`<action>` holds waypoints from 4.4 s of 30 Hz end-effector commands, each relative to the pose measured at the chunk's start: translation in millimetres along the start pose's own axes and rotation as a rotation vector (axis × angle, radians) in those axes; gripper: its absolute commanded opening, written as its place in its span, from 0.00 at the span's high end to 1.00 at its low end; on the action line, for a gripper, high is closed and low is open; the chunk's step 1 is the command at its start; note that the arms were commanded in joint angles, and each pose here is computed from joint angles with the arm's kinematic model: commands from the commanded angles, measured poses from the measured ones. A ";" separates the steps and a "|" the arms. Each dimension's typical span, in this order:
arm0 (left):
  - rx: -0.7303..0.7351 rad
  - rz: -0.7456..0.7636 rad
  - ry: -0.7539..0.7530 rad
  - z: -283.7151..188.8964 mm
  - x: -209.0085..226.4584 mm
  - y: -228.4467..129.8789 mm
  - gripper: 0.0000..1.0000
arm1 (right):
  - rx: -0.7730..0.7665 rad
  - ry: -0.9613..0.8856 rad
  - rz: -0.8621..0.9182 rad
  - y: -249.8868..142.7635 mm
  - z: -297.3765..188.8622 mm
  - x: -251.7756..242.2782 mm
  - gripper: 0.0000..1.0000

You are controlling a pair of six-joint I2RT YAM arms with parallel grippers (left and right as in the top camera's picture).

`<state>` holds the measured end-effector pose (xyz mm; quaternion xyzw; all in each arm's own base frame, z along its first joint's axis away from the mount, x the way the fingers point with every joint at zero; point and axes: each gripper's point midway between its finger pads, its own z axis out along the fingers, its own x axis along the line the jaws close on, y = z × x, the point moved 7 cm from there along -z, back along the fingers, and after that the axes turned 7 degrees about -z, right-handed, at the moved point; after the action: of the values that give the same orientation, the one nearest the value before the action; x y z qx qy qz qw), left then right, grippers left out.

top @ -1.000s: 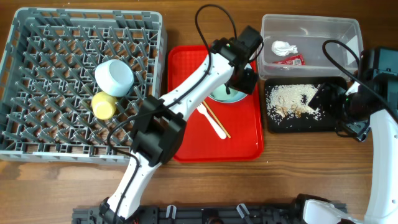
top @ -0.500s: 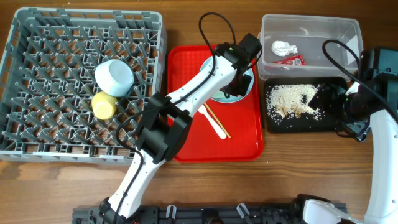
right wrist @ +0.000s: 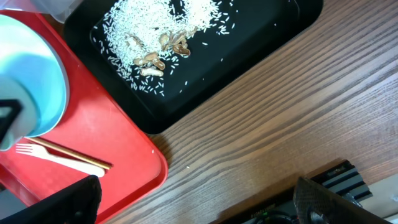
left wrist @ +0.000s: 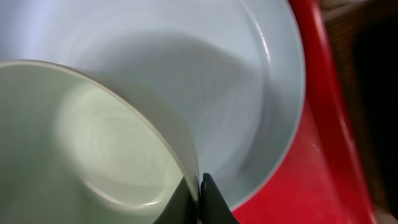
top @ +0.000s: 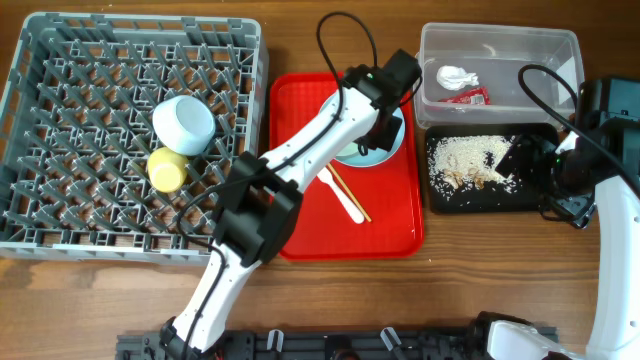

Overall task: Sort waste into correct bins and load items into the dishwasher rack
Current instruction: 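Grasp the pale-green bowl rim with the left gripper and lift, then carry the pale-green bowl to the back of the rack, then release the bowl in the rack and withdraw the left gripper, then reach the left gripper to the white plastic fork on the tray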

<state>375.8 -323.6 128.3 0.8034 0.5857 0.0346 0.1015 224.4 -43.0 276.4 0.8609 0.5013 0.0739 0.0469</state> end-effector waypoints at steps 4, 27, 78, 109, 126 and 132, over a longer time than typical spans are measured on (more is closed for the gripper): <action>-0.262 -0.110 -0.069 -130.1 49.6 22.6 0.96 | -0.038 0.001 -0.018 1.3 -9.5 -1.1 0.00; -0.443 -0.203 -0.822 -179.6 298.7 21.8 0.96 | -0.039 0.002 -0.017 1.4 -9.5 -1.1 0.00; -0.456 -0.365 -1.198 -103.7 363.4 18.9 0.96 | -0.030 0.004 0.009 0.1 -9.3 -0.9 0.00; -0.320 -0.601 -0.758 -73.9 439.5 -31.2 0.54 | -0.030 0.004 0.011 0.0 -9.3 -1.0 0.00; -0.197 -1.033 -0.260 -156.3 472.3 -91.4 0.00 | -0.031 0.004 0.010 0.3 -9.3 -1.0 0.00; -0.001 -1.071 -0.071 -169.0 419.4 -97.1 0.00 | -0.029 0.004 0.008 -0.2 -9.3 -1.1 0.00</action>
<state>397.1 137.9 239.9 0.4093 0.8837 -0.0953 0.2061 223.2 -42.7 276.3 0.8615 0.5007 0.0715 0.0444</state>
